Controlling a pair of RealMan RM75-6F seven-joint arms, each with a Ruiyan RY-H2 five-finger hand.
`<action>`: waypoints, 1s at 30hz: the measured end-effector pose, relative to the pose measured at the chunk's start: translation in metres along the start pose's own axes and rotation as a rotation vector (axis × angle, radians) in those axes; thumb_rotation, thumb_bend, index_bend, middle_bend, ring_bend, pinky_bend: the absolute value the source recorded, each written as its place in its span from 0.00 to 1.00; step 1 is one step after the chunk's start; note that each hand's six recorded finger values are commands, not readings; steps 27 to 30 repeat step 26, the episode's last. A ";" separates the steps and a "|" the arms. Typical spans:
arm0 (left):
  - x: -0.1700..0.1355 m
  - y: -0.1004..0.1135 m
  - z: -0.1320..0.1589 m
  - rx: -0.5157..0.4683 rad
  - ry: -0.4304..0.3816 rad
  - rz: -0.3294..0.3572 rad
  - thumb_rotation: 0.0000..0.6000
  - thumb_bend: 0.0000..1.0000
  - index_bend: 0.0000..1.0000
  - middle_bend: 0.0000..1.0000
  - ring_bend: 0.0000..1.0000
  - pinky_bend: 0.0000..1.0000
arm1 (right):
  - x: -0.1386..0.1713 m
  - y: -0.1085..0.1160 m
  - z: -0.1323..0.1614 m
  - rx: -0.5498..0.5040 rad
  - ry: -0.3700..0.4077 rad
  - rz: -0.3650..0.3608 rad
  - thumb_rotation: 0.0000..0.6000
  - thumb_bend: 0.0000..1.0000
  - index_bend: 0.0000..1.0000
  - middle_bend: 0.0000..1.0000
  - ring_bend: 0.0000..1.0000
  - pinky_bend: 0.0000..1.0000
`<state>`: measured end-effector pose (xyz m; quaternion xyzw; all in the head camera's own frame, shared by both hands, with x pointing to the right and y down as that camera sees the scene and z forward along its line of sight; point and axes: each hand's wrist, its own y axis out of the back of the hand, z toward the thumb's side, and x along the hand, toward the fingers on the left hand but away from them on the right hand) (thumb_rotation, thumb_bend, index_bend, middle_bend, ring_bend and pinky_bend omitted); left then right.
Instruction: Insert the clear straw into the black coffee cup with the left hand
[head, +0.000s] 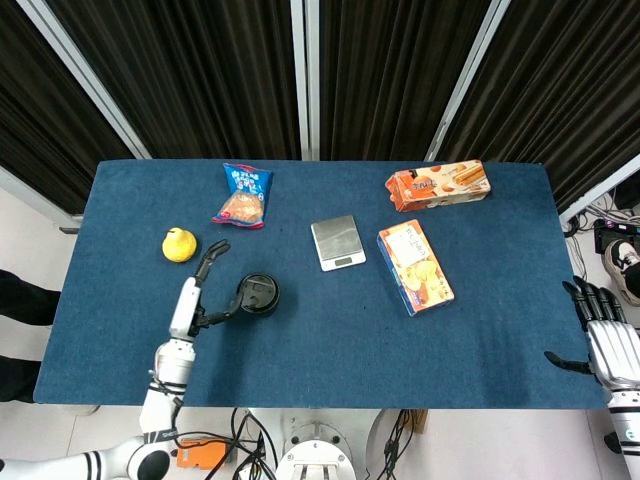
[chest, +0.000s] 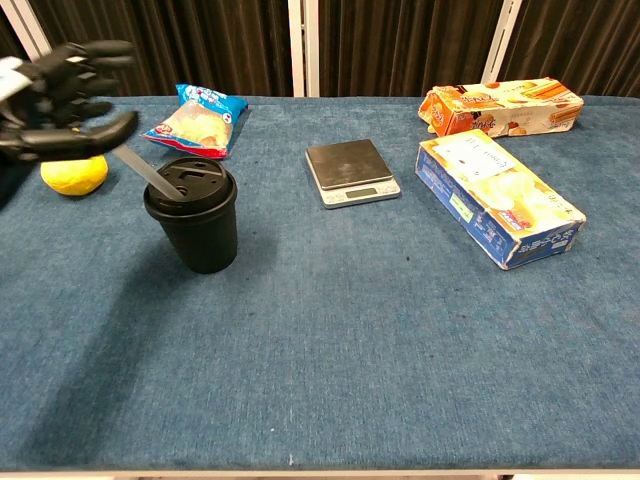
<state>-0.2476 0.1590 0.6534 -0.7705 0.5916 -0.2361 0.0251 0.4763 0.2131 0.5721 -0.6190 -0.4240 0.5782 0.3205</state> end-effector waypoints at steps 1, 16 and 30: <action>-0.002 0.009 0.000 0.021 0.004 0.002 1.00 0.26 0.12 0.05 0.00 0.00 | 0.000 0.002 -0.001 -0.001 -0.001 -0.005 1.00 0.11 0.00 0.00 0.00 0.00; -0.062 0.173 -0.031 0.637 0.233 0.065 1.00 0.25 0.15 0.09 0.00 0.00 | 0.008 0.014 -0.007 -0.022 -0.003 -0.048 1.00 0.11 0.00 0.00 0.00 0.00; -0.110 0.206 -0.052 0.990 0.298 0.108 1.00 0.23 0.16 0.09 0.00 0.00 | 0.019 0.016 0.004 -0.049 0.033 -0.066 1.00 0.11 0.00 0.00 0.00 0.00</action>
